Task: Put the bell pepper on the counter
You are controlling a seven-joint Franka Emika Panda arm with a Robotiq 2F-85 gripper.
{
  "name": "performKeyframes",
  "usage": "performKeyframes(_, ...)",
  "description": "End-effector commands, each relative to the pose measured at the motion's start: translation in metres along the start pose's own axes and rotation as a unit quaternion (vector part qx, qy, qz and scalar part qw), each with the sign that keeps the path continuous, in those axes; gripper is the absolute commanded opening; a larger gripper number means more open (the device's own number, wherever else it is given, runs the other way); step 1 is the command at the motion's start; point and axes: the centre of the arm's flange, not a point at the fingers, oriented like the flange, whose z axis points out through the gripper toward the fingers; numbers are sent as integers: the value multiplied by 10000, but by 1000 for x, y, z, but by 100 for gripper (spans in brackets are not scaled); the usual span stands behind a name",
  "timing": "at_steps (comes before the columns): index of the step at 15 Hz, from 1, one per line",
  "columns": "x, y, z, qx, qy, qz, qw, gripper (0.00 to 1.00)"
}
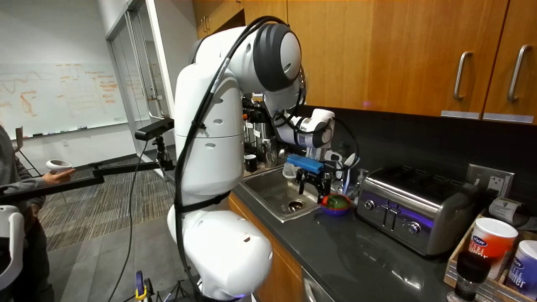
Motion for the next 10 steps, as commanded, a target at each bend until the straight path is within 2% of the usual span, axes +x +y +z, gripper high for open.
performKeyframes(1, 14, -4, -2, -38, 336, 262, 9991, 100)
performKeyframes(5, 29, 3, -6, 170, 437, 568, 9973, 100)
performKeyframes(10, 55, 13, 7, 219, 413, 977, 9941, 100)
